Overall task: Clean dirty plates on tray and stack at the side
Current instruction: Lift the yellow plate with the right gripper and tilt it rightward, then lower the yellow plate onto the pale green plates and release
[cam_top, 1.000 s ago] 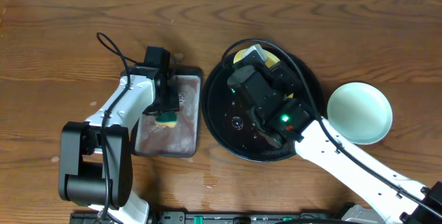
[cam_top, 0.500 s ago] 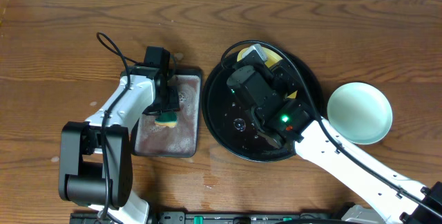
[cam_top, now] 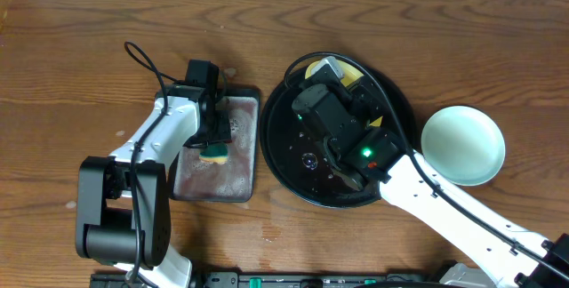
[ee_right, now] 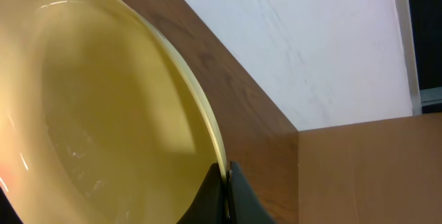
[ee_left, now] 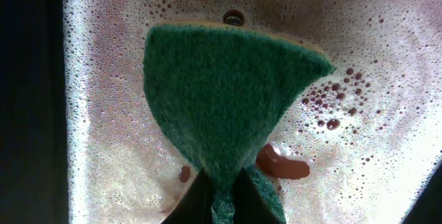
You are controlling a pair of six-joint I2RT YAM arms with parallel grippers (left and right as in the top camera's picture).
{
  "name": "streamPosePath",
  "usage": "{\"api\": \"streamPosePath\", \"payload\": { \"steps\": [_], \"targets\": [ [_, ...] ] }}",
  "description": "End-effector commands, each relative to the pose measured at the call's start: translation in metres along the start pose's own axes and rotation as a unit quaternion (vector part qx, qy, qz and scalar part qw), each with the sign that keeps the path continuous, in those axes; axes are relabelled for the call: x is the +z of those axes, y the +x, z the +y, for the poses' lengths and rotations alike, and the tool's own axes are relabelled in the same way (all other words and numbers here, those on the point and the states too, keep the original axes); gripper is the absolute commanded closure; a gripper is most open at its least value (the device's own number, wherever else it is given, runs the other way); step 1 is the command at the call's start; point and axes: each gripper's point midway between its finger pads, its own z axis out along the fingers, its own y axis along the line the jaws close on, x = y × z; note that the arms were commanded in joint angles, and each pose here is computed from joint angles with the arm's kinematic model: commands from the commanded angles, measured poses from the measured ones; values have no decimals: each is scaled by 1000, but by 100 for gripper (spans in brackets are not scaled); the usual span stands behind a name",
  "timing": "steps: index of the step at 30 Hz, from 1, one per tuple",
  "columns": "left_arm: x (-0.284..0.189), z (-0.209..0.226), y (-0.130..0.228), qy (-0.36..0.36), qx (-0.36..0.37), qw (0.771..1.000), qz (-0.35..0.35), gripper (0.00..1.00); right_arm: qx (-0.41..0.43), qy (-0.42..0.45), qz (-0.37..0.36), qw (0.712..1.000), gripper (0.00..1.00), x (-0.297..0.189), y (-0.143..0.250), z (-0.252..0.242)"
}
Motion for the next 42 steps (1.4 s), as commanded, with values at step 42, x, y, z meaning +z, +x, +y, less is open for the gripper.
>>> {"api": "streamPosePath", "payload": {
  "steps": [42],
  "targets": [
    [5,3,2,-7,4,1000,10,93,589,-122,344,721,99,89,231,-57]
  ]
}}
